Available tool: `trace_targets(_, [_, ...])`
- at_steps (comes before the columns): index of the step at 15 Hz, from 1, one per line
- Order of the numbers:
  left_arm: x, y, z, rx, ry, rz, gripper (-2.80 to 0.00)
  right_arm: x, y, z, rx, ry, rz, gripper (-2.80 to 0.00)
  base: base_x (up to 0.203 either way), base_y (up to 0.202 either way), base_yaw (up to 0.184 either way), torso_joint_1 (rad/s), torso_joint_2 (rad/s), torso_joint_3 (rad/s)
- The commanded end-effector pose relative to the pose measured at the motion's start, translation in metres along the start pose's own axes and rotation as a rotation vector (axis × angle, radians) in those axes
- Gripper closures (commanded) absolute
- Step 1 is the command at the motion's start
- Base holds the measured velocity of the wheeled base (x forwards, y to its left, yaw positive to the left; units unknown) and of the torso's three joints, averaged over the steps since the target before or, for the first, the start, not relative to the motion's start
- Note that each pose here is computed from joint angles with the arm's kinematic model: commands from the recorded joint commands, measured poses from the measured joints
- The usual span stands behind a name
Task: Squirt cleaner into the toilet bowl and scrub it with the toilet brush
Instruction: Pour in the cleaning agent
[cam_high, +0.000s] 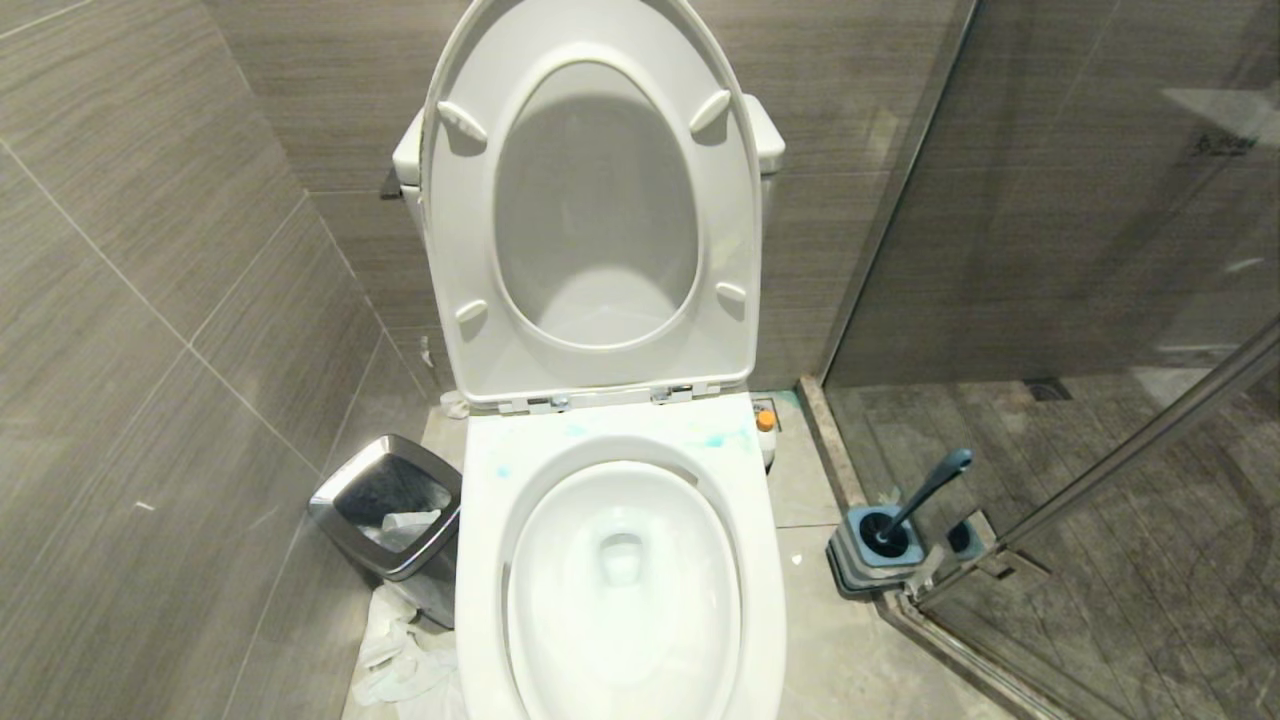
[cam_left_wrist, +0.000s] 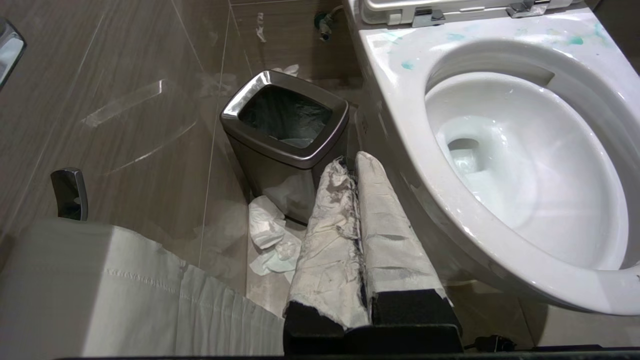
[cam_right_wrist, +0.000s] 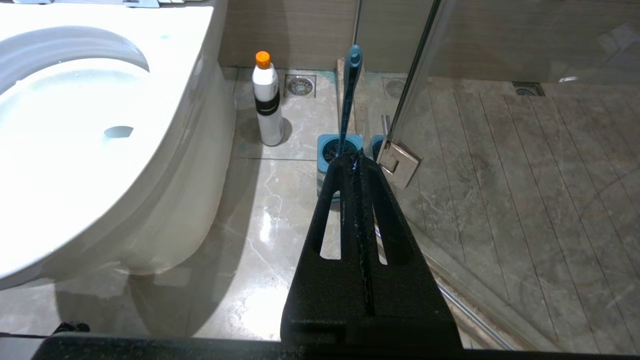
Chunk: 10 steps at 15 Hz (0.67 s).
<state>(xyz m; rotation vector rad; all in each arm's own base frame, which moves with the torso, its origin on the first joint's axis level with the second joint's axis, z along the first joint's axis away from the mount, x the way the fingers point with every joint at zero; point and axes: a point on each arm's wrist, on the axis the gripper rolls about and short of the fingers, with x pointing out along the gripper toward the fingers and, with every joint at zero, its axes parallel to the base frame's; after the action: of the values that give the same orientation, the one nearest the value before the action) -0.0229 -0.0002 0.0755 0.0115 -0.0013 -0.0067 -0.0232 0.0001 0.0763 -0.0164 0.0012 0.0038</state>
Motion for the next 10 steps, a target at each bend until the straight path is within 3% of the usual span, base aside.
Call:
trace_targets(1, [0.0001, 0.0000, 0.0000, 0.003, 0.002, 0.003, 0.00, 0.0001, 0.0000, 0.0003, 0.000, 0.000, 0.001, 0.00, 0.000, 0.000, 0.000, 0.000, 0.00, 0.000])
trace_targets(10, [0.0001, 0.0000, 0.0000, 0.005, 0.002, 0.003, 0.00, 0.0021, 0.0000, 0.0006, 0.000, 0.030, 0.001, 0.00, 0.000, 0.000, 0.000, 0.000, 0.00, -0.018])
